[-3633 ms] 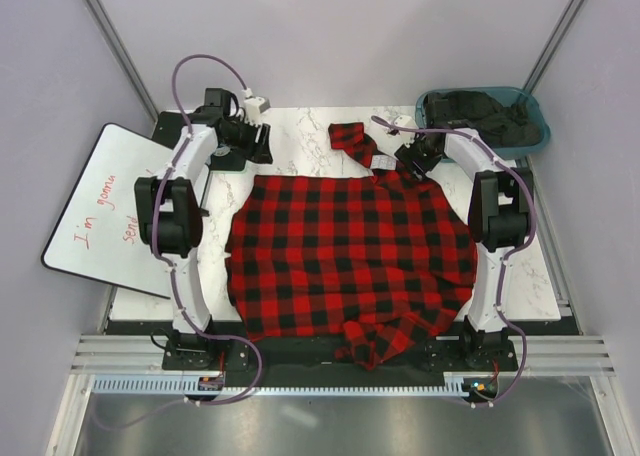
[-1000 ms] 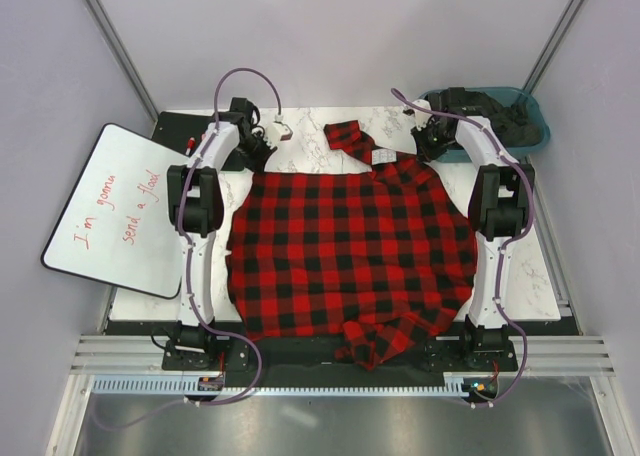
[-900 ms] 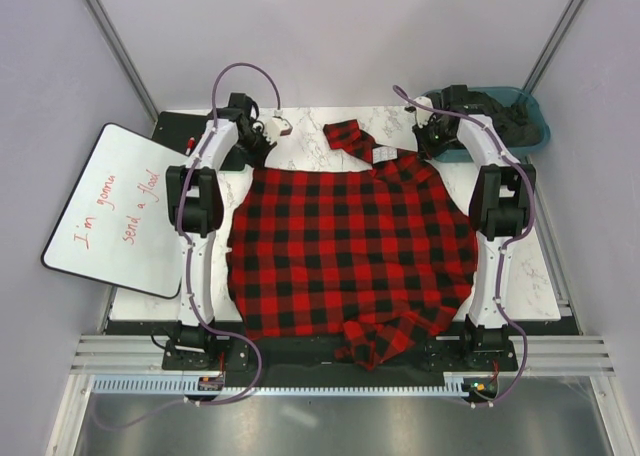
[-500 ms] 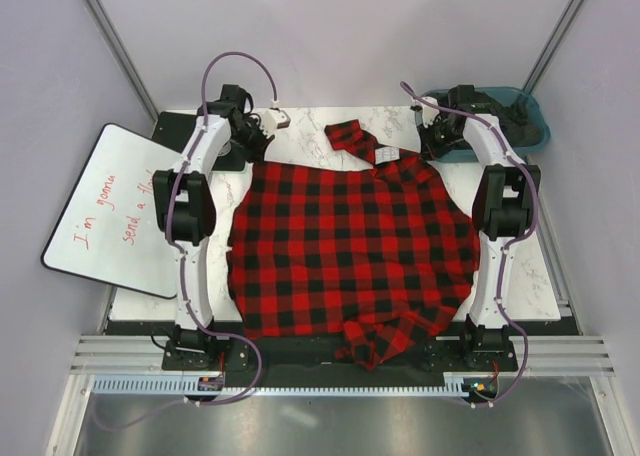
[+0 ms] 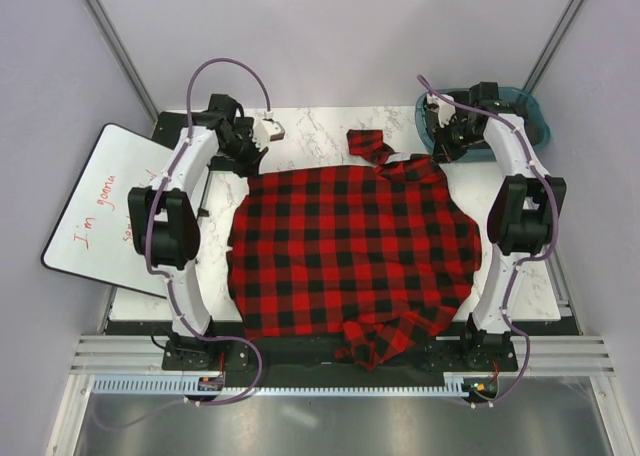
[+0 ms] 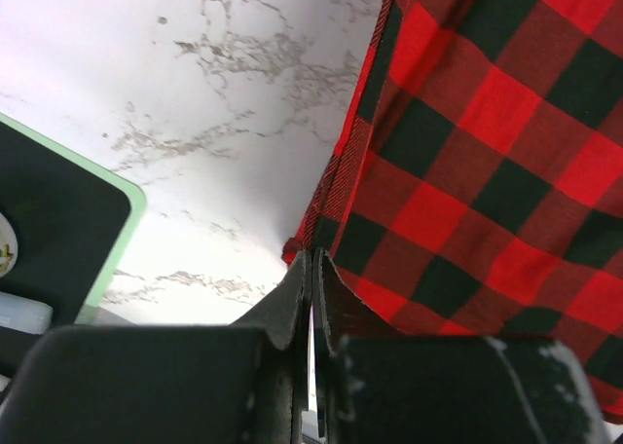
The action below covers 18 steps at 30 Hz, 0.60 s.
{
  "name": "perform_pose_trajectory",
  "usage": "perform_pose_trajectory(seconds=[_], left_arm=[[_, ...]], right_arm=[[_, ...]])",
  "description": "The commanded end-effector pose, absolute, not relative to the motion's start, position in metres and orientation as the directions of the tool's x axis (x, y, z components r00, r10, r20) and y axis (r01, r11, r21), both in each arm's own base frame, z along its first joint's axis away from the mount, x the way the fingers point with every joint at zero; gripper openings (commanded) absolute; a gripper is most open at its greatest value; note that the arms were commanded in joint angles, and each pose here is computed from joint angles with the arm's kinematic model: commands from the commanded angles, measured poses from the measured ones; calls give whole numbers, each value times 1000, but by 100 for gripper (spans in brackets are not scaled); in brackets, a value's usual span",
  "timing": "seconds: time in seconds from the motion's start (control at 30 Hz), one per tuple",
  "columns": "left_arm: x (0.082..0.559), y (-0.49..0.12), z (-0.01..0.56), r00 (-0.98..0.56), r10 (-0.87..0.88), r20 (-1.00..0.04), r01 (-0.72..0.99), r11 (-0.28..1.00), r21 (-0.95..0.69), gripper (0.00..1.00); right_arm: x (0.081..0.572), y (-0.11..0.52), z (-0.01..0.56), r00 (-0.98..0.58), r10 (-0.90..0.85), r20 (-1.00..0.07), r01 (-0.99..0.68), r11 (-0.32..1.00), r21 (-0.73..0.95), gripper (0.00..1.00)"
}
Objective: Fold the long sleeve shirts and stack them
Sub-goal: Fold the shirt
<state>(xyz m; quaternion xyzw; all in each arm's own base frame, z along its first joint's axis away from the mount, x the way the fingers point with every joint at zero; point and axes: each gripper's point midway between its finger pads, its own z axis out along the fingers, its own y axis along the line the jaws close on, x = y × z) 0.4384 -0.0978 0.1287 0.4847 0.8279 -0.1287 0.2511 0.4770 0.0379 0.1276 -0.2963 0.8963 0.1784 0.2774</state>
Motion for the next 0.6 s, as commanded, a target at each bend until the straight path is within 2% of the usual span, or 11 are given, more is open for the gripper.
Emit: perform_pose_trajectory(seconds=[0.0, 0.33, 0.57], left_arm=[[419, -98, 158, -323, 743, -586, 888, 452, 82, 2], [371, -93, 147, -295, 768, -569, 911, 405, 75, 2], [334, -87, 99, -342, 792, -506, 922, 388, -16, 2]], right_arm=[[440, 44, 150, -641, -463, -612, -683, 709, 179, 0], [377, 40, 137, -650, -529, -546, -709, 679, 188, 0], [349, 35, 106, -676, -564, -475, -712, 667, 220, 0]])
